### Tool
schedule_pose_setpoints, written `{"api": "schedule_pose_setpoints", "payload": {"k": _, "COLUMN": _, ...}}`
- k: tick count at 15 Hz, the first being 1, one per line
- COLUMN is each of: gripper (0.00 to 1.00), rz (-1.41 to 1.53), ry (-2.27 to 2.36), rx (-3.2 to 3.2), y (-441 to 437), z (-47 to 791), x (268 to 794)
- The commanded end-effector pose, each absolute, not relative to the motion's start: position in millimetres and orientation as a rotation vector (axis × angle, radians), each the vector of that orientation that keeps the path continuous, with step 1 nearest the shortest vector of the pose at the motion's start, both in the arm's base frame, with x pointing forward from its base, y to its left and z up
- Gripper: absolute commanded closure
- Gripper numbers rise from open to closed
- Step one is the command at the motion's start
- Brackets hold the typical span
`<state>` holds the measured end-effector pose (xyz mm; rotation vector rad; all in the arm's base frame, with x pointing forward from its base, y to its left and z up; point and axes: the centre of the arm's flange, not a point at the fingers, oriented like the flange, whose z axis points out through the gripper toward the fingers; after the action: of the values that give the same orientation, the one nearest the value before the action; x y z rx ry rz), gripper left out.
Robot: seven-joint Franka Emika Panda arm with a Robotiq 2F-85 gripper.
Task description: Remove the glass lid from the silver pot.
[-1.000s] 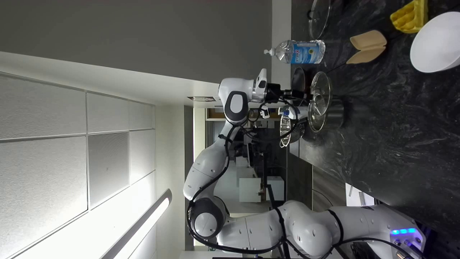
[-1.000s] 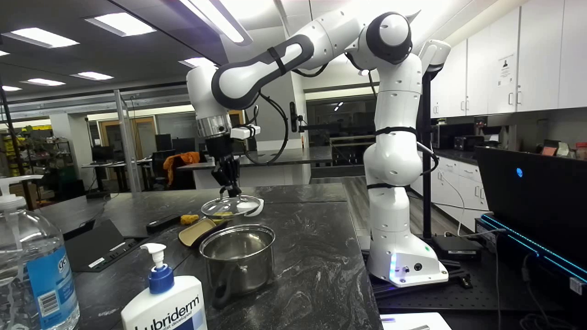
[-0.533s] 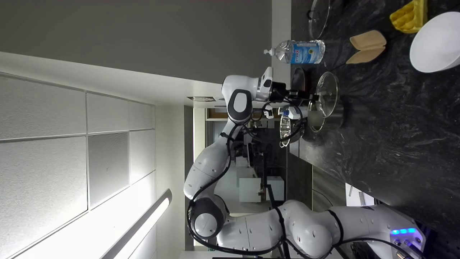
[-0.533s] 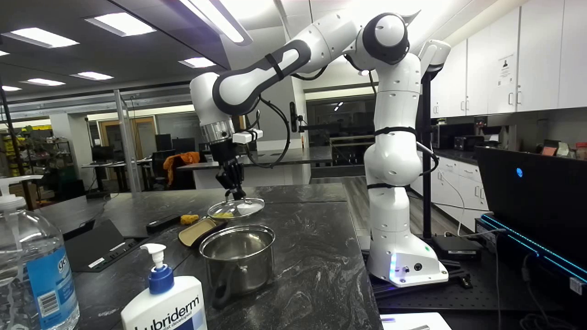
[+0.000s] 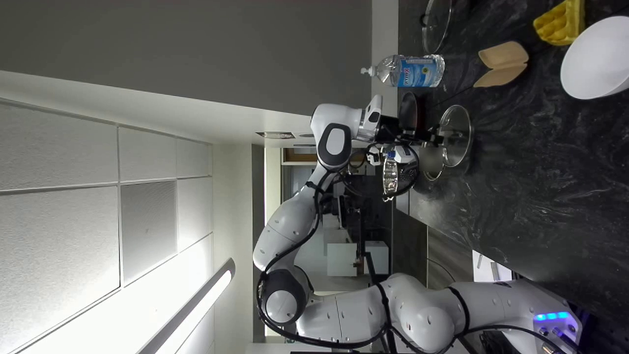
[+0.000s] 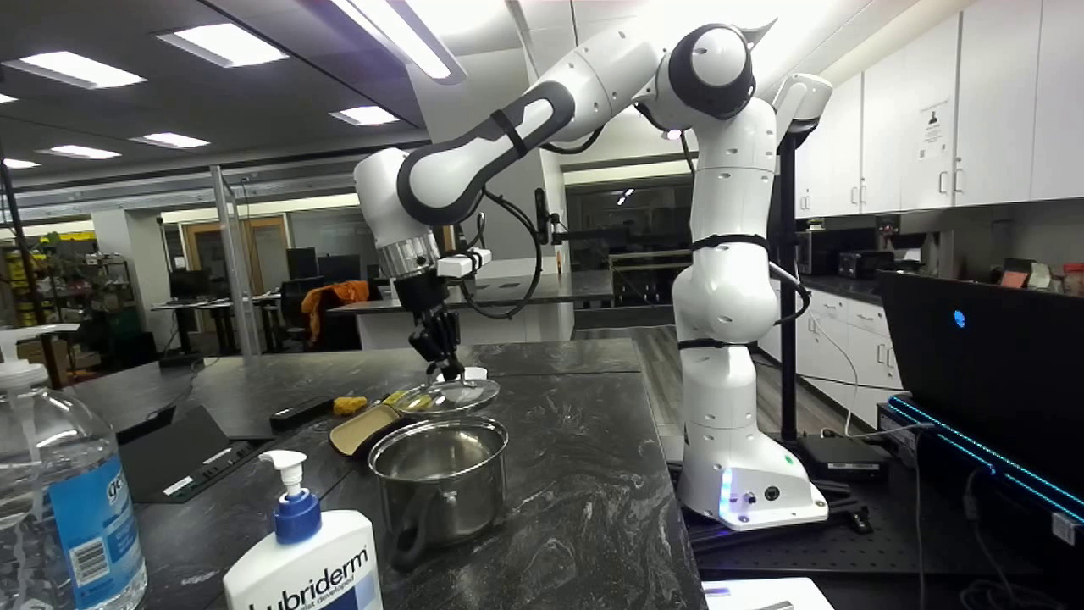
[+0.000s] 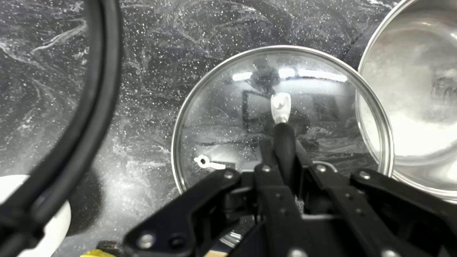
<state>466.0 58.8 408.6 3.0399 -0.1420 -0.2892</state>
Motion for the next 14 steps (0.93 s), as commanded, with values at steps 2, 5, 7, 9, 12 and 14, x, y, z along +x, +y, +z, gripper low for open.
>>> {"api": "schedule_pose_setpoints", "payload": {"k": 2, "gripper": 0.96, "rz": -0.306, "ry": -0.137, "rx": 3.024, "y": 59.3, "z": 407.7, "x": 458.9}}
{"api": "schedule_pose_setpoints", "payload": {"k": 5, "gripper": 0.96, "rz": -0.298, "ry": -0.187, "rx": 3.029, "y": 47.4, "z": 409.1, "x": 460.8}}
{"api": "schedule_pose_setpoints", "payload": {"k": 7, "gripper": 0.96, "rz": -0.298, "ry": -0.21, "rx": 3.036, "y": 40.2, "z": 411.0, "x": 461.2}}
{"api": "schedule_pose_setpoints", "payload": {"k": 9, "gripper": 0.96, "rz": -0.295, "ry": -0.232, "rx": 3.036, "y": 32.9, "z": 411.2, "x": 461.2}}
{"api": "schedule_pose_setpoints", "payload": {"k": 12, "gripper": 0.96, "rz": -0.315, "ry": -0.237, "rx": 3.028, "y": 29.4, "z": 402.6, "x": 456.7}}
{"api": "schedule_pose_setpoints", "payload": {"k": 14, "gripper": 0.96, "rz": -0.339, "ry": -0.227, "rx": 3.021, "y": 31.7, "z": 394.3, "x": 451.8}}
